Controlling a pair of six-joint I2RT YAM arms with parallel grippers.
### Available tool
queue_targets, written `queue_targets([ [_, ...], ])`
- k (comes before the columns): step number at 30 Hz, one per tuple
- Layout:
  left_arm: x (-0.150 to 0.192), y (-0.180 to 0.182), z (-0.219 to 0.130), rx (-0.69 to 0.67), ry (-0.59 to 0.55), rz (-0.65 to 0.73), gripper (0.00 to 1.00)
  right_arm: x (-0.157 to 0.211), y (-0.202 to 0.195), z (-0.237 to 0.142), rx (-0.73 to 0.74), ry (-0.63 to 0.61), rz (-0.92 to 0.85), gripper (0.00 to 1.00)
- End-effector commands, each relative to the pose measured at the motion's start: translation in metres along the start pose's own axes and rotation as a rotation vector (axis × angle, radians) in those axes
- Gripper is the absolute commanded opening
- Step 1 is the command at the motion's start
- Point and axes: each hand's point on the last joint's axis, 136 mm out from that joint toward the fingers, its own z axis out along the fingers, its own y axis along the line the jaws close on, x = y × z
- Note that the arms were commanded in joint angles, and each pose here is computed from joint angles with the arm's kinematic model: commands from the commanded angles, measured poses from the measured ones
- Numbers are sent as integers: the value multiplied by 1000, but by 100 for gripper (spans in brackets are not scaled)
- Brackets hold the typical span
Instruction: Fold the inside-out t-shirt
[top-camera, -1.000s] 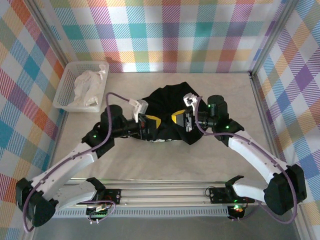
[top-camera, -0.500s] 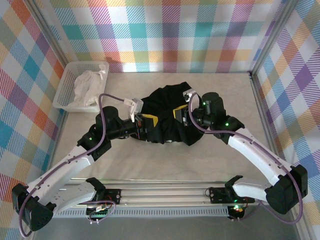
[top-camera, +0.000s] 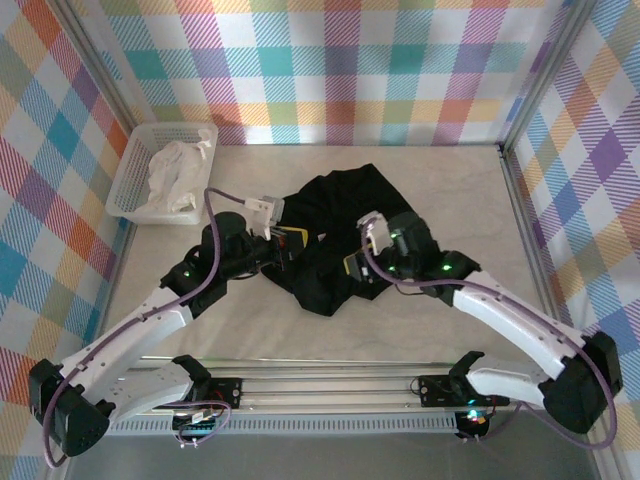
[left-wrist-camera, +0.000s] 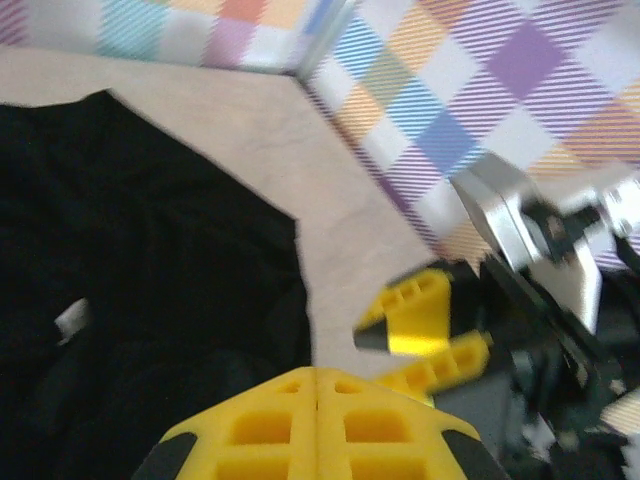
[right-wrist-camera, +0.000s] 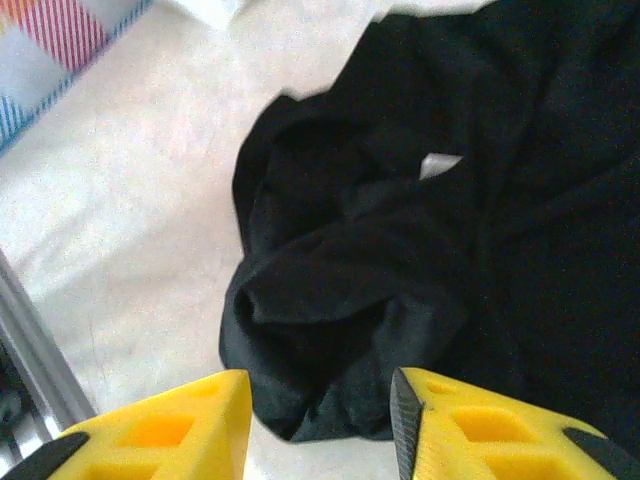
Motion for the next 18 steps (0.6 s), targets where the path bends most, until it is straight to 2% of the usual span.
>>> queue_targets([
  [1, 24, 45, -1, -216, 38, -41, 0, 38, -4, 38, 30, 122, 50, 44],
  [6, 46, 58, 2, -256, 97, -58, 0, 54, -30, 75, 137, 162, 78, 45],
  [10, 63, 66, 5, -264, 129, -79, 0, 59, -36, 96, 142, 181, 73, 44],
  [13, 74, 70, 7, -266, 150, -101, 1, 59, -35, 100, 138, 196, 68, 31],
  [15, 81, 71, 10, -257, 163, -113, 3, 55, -34, 94, 137, 186, 59, 16],
  [18, 92, 68, 19, -213, 188, -132, 10, 43, -26, 72, 123, 153, 36, 5],
])
